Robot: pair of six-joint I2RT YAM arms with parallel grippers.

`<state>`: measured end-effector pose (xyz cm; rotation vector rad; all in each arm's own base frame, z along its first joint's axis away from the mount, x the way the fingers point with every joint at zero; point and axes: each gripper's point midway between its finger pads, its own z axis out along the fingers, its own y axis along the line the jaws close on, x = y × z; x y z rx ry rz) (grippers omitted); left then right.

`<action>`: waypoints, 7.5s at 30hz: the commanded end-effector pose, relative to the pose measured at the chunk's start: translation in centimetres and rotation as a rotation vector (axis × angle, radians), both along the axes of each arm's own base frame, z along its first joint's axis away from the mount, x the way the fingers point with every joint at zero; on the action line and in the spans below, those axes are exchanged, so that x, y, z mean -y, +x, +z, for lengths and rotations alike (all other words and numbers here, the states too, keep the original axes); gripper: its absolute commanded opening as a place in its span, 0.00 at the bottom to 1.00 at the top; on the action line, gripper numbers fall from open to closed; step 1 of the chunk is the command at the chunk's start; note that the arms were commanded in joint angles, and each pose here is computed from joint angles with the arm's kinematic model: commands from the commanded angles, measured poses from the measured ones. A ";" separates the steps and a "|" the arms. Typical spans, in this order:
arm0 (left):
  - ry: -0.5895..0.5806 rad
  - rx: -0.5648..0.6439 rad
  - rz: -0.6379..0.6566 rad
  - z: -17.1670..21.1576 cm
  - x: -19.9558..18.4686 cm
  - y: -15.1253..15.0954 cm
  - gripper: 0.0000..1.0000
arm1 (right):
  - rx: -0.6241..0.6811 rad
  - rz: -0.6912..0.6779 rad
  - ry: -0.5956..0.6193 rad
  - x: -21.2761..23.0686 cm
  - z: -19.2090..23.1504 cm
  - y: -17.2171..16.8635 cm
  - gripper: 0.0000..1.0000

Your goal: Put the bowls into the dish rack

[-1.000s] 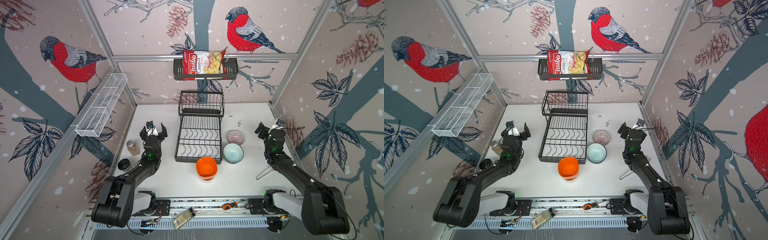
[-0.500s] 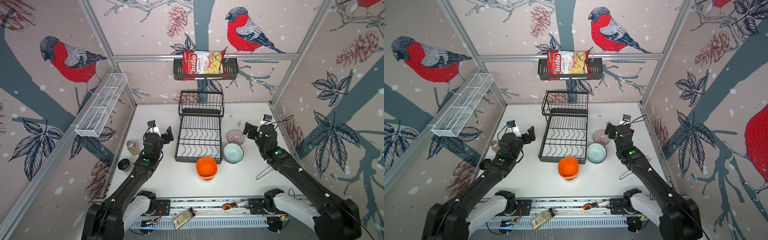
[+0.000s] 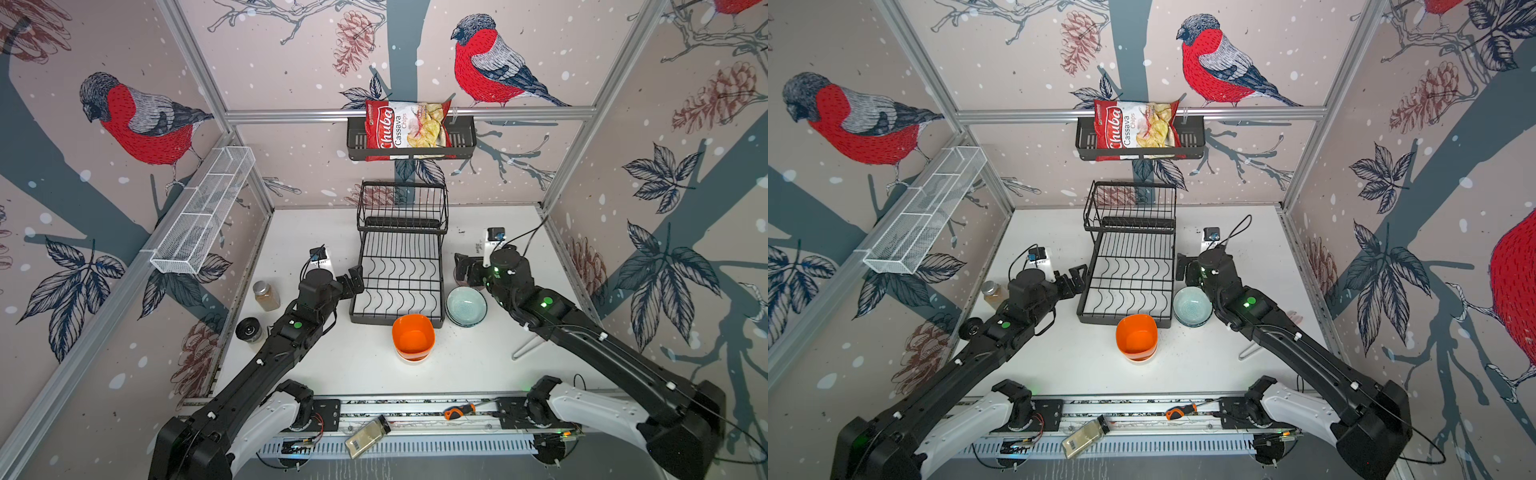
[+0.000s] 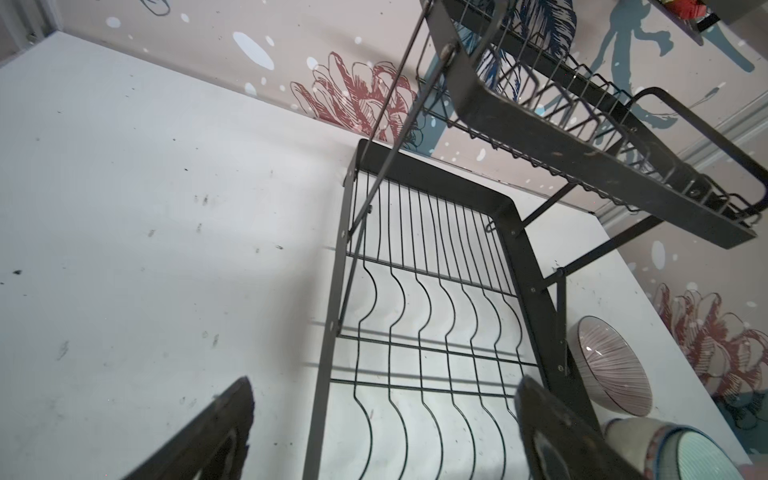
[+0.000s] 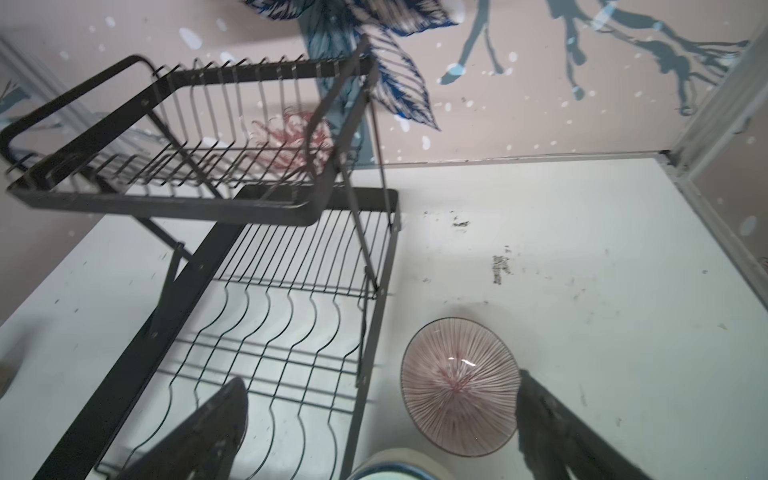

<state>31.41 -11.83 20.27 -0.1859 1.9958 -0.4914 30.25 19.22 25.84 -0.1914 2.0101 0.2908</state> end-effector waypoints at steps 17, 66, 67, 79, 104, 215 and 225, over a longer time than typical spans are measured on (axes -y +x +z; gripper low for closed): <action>-0.009 -0.096 -0.068 -1.7 3.6 -1.0 0.97 | -0.328 0.414 -0.138 -10.4 -6.4 -8.3 0.82; -0.002 -0.077 -0.043 -2.7 2.7 -1.7 0.97 | -0.622 0.437 -0.305 -11.3 -15.5 -10.4 0.14; 0.000 -0.076 -0.046 -2.7 2.7 -1.7 0.97 | -0.625 0.435 -0.307 -11.2 -15.6 -10.4 0.14; 0.023 -0.070 -0.027 -2.6 2.3 -1.6 0.97 | -0.590 0.439 -0.296 -11.4 -14.2 -10.1 0.02; -0.042 -0.124 -0.280 1.2 7.7 -1.4 0.93 | -0.231 0.180 -0.249 -9.4 -6.6 -0.4 0.01; 0.029 -0.136 -0.349 -1.1 10.9 2.4 0.00 | -0.141 0.671 0.253 -12.4 -0.8 -3.5 1.00; -0.091 -0.050 -0.467 1.2 11.6 1.7 0.00 | -0.150 0.760 0.317 -12.0 -0.6 -4.0 1.00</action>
